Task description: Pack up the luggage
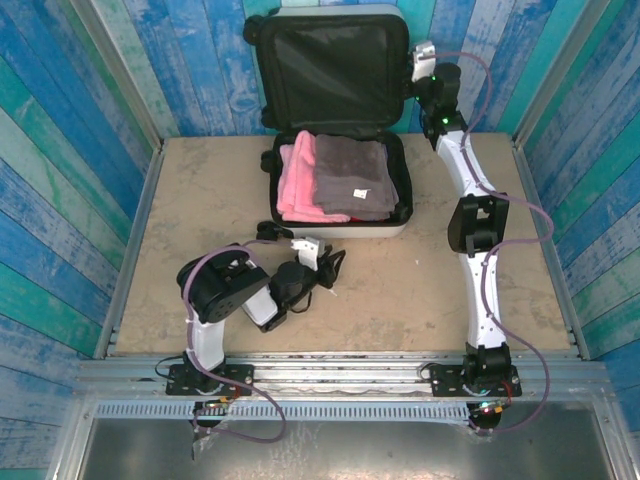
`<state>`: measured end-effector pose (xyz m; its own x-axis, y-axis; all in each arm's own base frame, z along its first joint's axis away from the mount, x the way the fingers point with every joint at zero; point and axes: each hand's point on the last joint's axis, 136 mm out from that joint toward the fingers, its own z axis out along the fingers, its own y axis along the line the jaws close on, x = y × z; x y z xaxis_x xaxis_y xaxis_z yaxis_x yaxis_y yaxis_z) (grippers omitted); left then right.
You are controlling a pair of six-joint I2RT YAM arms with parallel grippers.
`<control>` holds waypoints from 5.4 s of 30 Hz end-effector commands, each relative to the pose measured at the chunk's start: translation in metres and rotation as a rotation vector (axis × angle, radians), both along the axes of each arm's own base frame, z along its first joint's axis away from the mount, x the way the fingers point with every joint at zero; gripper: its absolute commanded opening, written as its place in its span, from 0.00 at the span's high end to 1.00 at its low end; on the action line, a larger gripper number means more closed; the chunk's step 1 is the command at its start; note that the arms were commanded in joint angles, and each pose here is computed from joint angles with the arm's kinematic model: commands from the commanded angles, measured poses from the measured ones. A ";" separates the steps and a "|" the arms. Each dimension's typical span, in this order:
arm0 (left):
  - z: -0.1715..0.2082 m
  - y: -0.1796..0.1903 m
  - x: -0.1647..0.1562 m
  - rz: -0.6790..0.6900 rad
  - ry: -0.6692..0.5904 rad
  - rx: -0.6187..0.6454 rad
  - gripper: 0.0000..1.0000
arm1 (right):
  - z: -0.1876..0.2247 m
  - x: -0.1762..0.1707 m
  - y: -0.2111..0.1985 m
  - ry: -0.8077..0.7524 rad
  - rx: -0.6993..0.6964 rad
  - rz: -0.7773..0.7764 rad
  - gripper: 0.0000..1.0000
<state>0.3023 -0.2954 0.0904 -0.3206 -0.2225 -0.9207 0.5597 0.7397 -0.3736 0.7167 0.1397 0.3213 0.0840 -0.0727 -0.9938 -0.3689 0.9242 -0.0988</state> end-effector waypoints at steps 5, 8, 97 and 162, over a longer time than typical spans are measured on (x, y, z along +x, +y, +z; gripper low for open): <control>0.013 -0.008 0.009 0.038 -0.039 -0.072 0.57 | 0.004 -0.003 0.002 -0.014 0.001 0.038 1.00; 0.016 -0.005 0.014 0.072 -0.038 -0.088 0.59 | 0.015 -0.019 0.006 -0.024 0.005 0.062 1.00; -0.011 0.080 -0.027 0.085 0.713 -0.008 0.41 | -0.249 -0.209 0.127 1.372 0.330 0.576 0.65; 0.038 0.193 0.091 0.055 0.794 -0.001 0.37 | -0.197 -0.239 0.059 1.247 0.554 0.183 0.65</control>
<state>0.4055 -0.0507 0.0866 -0.8807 -0.3265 -0.3431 -0.0769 0.8135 -0.5765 0.4475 0.1605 0.0745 -0.9188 0.3416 -0.1980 0.1382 0.7480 0.6491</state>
